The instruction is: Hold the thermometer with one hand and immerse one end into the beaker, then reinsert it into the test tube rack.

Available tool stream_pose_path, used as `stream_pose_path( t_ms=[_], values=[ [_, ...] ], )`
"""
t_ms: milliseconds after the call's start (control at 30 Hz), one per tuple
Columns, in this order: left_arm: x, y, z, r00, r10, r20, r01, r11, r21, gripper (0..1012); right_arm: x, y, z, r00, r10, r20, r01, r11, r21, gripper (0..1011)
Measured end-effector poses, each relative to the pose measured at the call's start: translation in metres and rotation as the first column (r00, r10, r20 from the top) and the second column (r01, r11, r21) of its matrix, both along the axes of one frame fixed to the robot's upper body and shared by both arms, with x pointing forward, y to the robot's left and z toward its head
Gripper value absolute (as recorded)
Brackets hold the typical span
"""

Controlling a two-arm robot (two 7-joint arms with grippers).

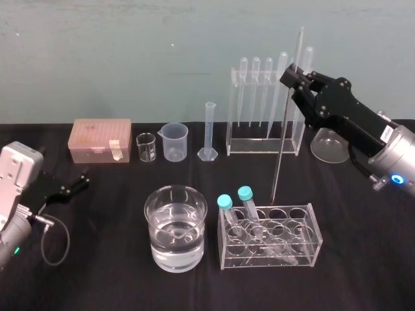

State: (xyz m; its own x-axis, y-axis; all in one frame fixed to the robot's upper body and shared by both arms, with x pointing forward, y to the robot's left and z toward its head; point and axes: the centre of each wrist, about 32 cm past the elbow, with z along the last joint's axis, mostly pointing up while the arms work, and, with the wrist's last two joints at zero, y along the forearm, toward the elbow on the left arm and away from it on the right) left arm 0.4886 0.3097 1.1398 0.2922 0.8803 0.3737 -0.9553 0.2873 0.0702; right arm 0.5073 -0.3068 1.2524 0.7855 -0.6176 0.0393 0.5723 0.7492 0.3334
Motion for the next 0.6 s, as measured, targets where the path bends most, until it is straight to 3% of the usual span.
stream_pose_path(
  t_ms=[367, 600],
  values=[
    [0.0, 0.0, 0.0, 1.0, 0.0, 0.0, 0.0, 1.0, 0.0, 1008, -0.005, -0.002, -0.007, 0.999, 0.0, -0.039, -0.001, 1.0, -0.028, 56],
    [0.0, 0.0, 0.0, 1.0, 0.0, 0.0, 0.0, 1.0, 0.0, 1008, -0.005, -0.004, -0.013, 1.0, -0.01, -0.03, 0.009, 1.0, -0.026, 57]
  ],
)
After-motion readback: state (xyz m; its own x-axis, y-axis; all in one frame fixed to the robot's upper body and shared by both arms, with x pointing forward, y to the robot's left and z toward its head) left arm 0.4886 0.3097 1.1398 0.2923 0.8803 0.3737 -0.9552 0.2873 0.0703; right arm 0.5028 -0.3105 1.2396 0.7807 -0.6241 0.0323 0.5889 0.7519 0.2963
